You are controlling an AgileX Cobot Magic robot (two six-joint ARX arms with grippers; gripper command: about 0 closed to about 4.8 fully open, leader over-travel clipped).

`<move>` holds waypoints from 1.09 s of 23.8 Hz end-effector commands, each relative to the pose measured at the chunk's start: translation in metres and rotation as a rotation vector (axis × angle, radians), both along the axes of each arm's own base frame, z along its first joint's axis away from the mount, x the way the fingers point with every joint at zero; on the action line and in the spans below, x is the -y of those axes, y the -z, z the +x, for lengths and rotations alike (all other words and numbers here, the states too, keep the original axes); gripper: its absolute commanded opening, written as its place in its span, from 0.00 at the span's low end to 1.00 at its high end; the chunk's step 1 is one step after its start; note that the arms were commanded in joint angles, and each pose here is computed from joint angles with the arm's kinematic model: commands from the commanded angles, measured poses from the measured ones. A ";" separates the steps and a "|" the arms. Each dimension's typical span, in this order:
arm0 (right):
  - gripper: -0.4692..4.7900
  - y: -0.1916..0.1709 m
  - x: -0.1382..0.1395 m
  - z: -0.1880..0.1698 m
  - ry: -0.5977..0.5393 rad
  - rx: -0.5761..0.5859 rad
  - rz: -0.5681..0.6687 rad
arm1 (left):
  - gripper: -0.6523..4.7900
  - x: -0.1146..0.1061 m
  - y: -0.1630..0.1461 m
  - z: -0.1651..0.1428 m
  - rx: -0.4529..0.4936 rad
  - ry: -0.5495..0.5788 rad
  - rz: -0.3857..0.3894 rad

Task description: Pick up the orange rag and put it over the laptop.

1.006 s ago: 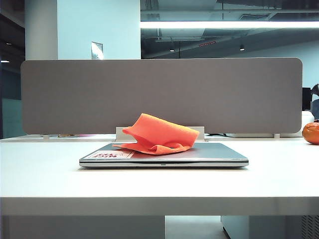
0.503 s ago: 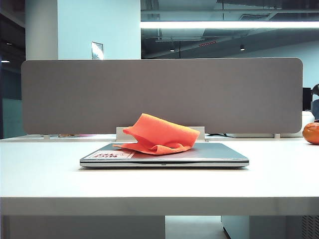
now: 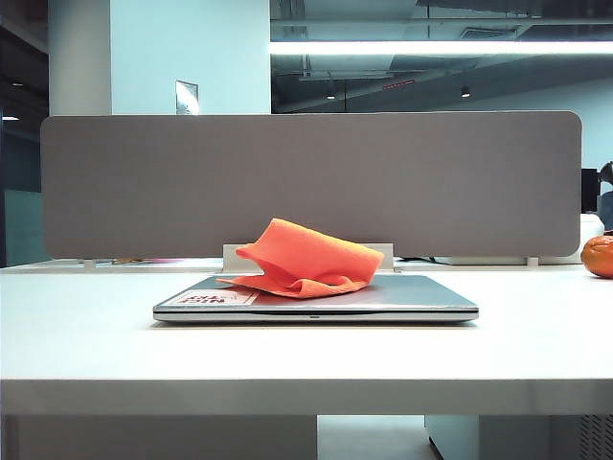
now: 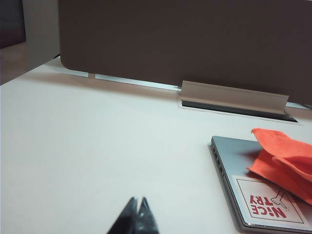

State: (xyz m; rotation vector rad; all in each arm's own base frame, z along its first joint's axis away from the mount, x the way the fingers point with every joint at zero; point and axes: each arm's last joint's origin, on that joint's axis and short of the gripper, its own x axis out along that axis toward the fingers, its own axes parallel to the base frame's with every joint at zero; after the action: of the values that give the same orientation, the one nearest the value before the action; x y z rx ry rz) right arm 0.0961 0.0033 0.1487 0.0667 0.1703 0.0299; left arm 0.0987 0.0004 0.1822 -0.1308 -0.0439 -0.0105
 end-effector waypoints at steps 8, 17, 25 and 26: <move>0.08 0.000 0.000 0.000 0.000 0.010 -0.002 | 0.11 0.000 0.012 -0.001 0.009 0.008 -0.016; 0.08 0.000 0.000 0.000 0.000 0.010 -0.002 | 0.11 0.000 0.017 -0.001 -0.047 0.008 -0.015; 0.08 0.000 0.000 0.000 0.000 0.010 -0.002 | 0.11 0.000 0.017 -0.001 -0.047 0.005 -0.016; 0.08 0.000 0.000 0.000 0.000 0.009 -0.002 | 0.11 0.000 0.017 -0.001 -0.047 0.005 -0.016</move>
State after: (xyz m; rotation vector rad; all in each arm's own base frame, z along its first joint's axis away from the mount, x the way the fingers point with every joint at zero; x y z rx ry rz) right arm 0.0961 0.0033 0.1487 0.0667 0.1703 0.0295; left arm 0.0977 0.0004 0.1634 -0.1480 0.0145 -0.0070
